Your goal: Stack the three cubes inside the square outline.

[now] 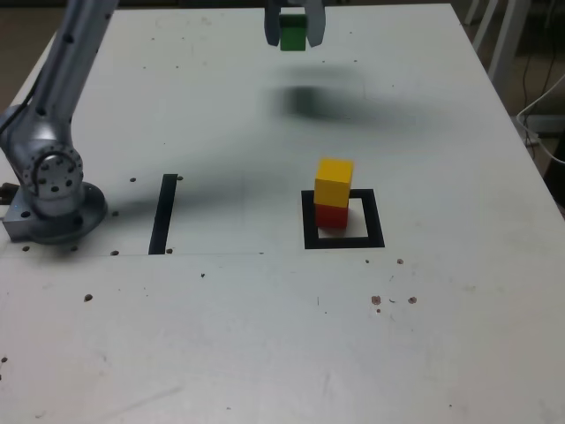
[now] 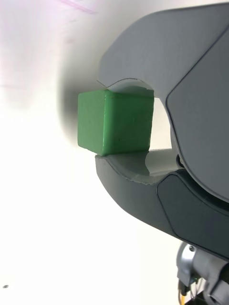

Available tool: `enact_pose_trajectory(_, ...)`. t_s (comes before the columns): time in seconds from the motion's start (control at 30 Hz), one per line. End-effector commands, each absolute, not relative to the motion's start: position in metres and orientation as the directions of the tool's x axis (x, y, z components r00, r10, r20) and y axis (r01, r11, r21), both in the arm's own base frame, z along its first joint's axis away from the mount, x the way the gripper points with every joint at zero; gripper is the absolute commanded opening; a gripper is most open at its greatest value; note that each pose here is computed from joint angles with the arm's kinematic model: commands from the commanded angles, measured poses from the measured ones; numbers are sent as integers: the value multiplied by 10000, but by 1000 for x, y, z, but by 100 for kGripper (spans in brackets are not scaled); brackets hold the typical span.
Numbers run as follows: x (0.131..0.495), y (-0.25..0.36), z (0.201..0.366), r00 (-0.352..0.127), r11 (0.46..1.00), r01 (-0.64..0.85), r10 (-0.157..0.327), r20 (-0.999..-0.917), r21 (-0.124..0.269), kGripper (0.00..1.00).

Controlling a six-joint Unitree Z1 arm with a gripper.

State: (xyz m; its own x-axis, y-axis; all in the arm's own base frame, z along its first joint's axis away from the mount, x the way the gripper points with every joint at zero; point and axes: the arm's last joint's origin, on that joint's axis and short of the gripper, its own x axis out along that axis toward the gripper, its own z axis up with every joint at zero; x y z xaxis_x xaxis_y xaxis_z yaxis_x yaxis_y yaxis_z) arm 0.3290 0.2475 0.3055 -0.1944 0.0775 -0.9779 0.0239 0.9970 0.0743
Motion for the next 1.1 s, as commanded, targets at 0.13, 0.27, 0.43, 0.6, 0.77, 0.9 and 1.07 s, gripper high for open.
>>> enact_pose_trajectory(0.13, 330, 204, 316, -1981, 9961, 640, 716, -9776, 600, 31)
enact_pose_trajectory(0.27, 334, 177, 318, -1934, 9945, 904, 692, -9787, 524, 31)
enact_pose_trajectory(0.43, 338, 146, 323, -1748, 9916, 1230, 609, -9827, 395, 31)
enact_pose_trajectory(0.6, 342, 117, 324, -1703, 9878, 1557, 349, -9848, 81, 31)
enact_pose_trajectory(0.77, 345, 94, 321, -1809, 9825, 1819, -65, -9835, -400, 31)
enact_pose_trajectory(0.9, 346, 79, 321, -1843, 9783, 1974, -259, -9825, -628, 31)
enact_pose_trajectory(1.07, 343, 63, 325, -1818, 9742, 2148, -291, -9829, -685, 31)
